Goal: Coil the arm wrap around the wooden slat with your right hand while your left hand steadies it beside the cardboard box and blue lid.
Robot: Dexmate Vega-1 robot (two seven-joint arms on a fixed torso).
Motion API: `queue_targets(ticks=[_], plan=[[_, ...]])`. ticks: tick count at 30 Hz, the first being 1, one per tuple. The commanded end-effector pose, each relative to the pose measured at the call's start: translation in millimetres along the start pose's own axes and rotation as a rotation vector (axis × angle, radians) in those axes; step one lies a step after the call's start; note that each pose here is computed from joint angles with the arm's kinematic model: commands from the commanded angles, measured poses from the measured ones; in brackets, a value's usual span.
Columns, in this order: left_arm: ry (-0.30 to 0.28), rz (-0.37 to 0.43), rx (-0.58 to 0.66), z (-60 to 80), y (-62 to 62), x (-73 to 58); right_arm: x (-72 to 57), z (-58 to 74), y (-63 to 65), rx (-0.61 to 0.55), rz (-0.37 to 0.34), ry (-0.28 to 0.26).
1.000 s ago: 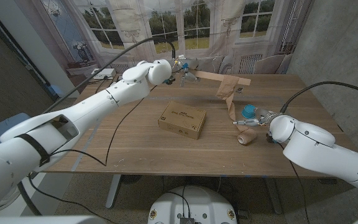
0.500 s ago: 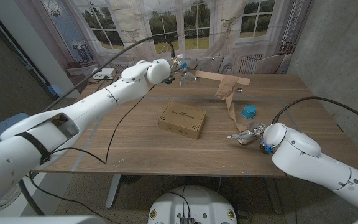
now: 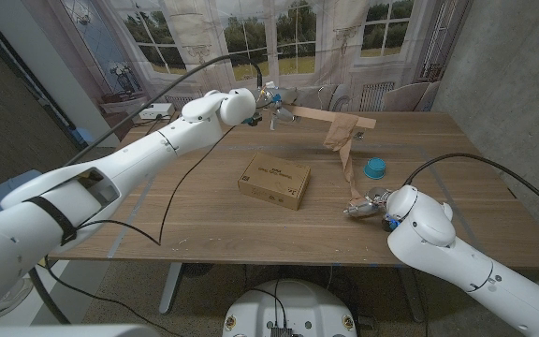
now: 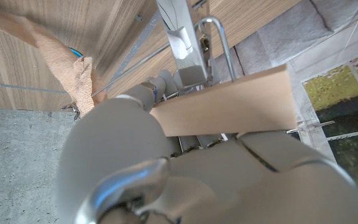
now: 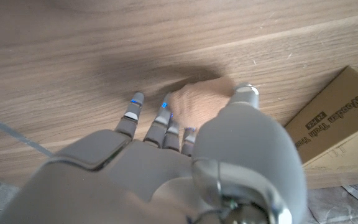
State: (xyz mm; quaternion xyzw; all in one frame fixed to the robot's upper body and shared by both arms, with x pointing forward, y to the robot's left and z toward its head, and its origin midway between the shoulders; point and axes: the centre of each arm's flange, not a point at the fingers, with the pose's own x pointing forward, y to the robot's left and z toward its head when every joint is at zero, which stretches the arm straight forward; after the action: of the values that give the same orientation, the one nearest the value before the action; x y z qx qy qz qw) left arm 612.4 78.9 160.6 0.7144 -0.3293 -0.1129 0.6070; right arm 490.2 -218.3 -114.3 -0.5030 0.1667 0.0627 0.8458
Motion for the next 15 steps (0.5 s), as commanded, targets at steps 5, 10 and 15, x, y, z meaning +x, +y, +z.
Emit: queue_targets(ticks=[5,10,15], plan=[[0.0,0.002,-0.002,-3.6,2.9,-1.8,-52.6,-4.3,-14.6,-0.103,-1.057,-0.011],[0.0,0.002,-0.001,-2.6,3.4,-1.7,-57.4,-7.9,-10.2,-0.098,-1.169,-0.06],[-0.001,0.007,0.0,-0.7,4.3,-1.9,-64.1,-13.3,-9.8,-0.064,-1.26,-0.146]])
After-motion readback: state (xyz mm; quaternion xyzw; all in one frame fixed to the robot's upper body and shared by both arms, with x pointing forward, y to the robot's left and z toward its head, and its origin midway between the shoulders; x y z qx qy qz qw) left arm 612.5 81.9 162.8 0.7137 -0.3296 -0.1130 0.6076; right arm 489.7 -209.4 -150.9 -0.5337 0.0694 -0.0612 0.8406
